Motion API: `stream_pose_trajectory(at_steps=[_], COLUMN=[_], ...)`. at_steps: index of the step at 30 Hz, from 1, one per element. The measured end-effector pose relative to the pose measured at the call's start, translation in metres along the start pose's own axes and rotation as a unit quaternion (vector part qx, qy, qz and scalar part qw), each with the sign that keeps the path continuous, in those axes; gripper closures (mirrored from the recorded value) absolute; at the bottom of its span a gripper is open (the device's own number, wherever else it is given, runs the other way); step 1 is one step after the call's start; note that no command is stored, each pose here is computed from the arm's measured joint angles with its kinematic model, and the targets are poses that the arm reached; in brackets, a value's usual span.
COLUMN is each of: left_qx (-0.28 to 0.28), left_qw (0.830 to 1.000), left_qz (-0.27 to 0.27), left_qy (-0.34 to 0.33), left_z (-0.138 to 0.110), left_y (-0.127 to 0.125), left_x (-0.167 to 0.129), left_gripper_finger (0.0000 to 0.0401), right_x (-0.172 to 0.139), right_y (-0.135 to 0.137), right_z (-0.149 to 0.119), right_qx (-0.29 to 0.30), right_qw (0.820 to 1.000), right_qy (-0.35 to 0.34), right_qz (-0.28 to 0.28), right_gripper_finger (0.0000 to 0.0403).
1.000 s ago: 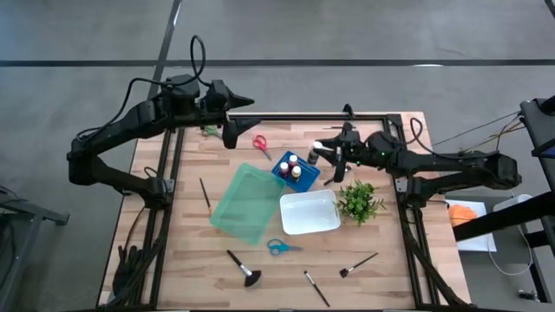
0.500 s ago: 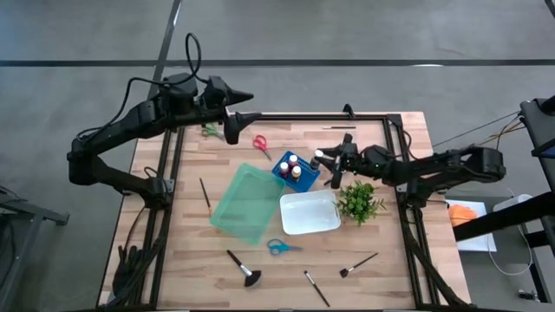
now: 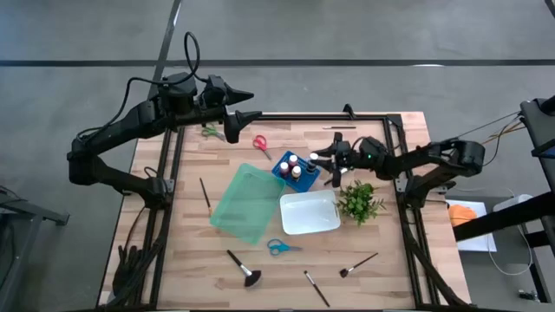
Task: Pick & Place Paint Supplies
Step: Put the gray paint bottle into the blue bin
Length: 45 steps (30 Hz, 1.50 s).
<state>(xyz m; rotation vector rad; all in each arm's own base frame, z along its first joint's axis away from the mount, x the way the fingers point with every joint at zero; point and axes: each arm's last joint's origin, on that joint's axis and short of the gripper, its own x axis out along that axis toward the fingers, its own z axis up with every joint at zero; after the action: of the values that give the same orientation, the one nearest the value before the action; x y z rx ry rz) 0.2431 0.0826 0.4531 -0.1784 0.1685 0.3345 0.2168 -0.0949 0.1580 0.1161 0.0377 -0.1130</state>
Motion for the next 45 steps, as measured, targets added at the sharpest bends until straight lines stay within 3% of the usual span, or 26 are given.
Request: stream_pose_trajectory(at_steps=[6,12,29,45], left_qx=[-0.001,-0.002,-0.034,-0.035], left_qw=[1.0,1.0,0.999,0.999], left_qz=[0.0,0.001,0.005,0.004], left_qy=[0.0,0.008,0.027,0.033], left_z=[0.0,-0.005,-0.037,-0.04], left_y=[0.0,0.001,0.006,0.006], left_x=[0.0,0.003,0.022,0.023], left_gripper_finger=[0.0064,0.0064,0.0064,0.0064], right_x=[-0.009,-0.009,0.014,0.022], right_y=[-0.02,-0.031,-0.045,-0.038], right_z=[-0.001,0.001,-0.018,-0.032], right_qx=[0.018,0.005,-0.059,-0.067], right_qw=[0.997,0.994,0.988,0.982], right_qy=[0.012,0.013,0.037,0.039], right_qz=[0.077,0.108,0.136,0.17], right_gripper_finger=[0.0294,0.0294,0.0294,0.0294])
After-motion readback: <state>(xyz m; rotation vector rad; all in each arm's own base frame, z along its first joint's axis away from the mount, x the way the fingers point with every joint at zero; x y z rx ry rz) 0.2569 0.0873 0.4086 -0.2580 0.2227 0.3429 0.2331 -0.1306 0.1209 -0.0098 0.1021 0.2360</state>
